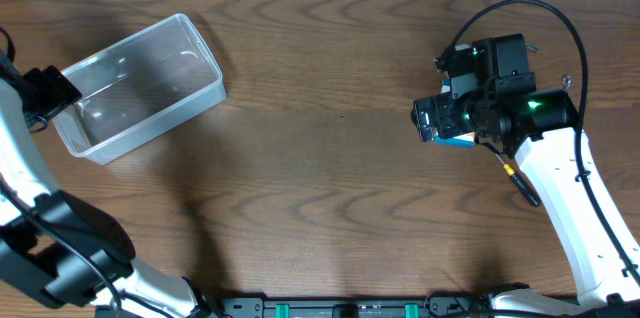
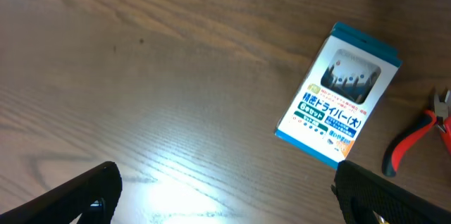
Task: Pack container
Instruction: 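Reach the left gripper to the clear container's left rim and grasp it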
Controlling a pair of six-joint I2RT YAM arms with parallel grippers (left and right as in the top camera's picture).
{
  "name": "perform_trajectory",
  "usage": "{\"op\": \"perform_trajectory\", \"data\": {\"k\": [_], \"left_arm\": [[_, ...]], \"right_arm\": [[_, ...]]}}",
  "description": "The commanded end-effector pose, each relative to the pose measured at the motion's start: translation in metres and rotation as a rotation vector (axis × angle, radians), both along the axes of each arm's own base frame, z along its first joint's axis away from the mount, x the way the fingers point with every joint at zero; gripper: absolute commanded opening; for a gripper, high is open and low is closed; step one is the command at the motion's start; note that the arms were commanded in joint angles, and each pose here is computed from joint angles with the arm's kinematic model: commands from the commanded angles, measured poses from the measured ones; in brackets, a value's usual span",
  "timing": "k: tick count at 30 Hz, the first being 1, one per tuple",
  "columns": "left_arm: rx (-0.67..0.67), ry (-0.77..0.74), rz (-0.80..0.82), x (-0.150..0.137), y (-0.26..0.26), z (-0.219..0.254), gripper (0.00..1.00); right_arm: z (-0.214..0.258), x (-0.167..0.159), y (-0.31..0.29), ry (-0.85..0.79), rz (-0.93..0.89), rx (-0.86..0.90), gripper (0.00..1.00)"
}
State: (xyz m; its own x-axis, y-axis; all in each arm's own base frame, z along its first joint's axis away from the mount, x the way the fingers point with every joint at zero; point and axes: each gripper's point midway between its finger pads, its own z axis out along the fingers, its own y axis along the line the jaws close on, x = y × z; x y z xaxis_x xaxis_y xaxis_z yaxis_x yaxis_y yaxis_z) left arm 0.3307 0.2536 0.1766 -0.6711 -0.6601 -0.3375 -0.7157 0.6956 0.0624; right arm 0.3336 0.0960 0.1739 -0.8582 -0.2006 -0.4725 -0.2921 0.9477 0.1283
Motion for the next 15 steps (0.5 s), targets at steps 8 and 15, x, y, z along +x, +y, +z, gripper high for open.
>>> {"op": "perform_trajectory", "data": {"k": [8, 15], "left_arm": [[-0.002, 0.143, -0.106, 0.017, 0.022, -0.069, 0.98], [-0.072, 0.114, -0.128, 0.038, 0.022, -0.111, 0.98]], "right_arm": [[0.004, -0.001, 0.001, -0.01, 0.039, -0.023, 0.99], [0.002, -0.003, 0.0, 0.002, 0.039, -0.025, 0.99]]}}
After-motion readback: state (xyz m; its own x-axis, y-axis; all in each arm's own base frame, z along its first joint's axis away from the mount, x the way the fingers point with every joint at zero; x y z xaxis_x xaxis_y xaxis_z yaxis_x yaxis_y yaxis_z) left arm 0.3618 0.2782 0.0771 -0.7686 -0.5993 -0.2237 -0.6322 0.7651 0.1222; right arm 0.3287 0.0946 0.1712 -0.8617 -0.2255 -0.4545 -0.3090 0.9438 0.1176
